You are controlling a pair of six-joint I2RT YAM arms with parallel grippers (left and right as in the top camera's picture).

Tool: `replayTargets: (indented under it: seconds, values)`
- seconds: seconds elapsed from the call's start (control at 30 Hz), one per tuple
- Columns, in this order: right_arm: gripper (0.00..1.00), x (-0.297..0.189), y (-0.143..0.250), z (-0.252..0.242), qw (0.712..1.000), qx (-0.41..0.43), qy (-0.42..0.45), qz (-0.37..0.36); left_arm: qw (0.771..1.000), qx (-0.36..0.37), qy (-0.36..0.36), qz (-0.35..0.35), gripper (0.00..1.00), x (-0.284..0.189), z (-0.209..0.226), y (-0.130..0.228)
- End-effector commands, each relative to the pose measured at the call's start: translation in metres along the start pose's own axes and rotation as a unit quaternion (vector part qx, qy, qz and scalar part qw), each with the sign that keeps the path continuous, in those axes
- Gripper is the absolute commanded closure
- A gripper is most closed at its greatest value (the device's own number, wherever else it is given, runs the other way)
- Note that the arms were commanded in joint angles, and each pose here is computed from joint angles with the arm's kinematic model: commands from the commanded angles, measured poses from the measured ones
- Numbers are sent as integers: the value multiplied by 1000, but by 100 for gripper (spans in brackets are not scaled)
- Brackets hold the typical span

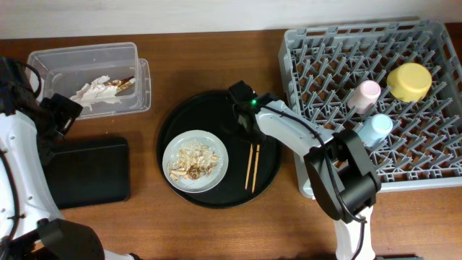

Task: Sort waste into correct bins and load items into the dishwasher rack
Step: 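Grasp one wooden chopstick with the right gripper and lift, then carry the chopstick right and drop it into the rack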

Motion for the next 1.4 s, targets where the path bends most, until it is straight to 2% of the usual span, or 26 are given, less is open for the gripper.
replayTargets:
  seconds: [0.0,0.13,0.33,0.57,1.0,1.2,1.3,1.37]
  values:
    - [96,-62,-26,5,998,-23,-49,-32,1000,-8,0,-12,1,-7,3,0]
    - [96,-126,-59,-20,995,-57,-54,-62,1000,-8,0,-12,1,-7,3,0]
    - [96,-186,-118,-80,983,-129,-50,-117,1000,-8,0,-12,1,-7,3,0]
    - [96,-170,-151,-124,988,-94,-29,-119,1000,-8,0,-12,1,-7,3,0]
    - [94,-108,-160,-109,993,-102,-40,-47,1000,-8,0,-12,1,-7,3,0]
    - [82,-107,-156,-105,992,-104,-69,-28,1000,-8,0,-12,1,-7,3,0]
    - [72,-107,-154,-104,991,-104,-80,-15,1000,-8,0,-12,1,-7,3,0]
    - [71,-108,-148,-102,989,-105,-103,10,1000,-8,0,-12,1,-7,3,0]
Point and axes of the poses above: each gripper's point midway between its finger pads, its own x axis out along the fingers, its own z axis along the line the jaws close on, y = z × x, the point moved 10 cm from there along -x, back along the fingers, and after that the axes turned 15 degrees about x, right-handed, at the moved point
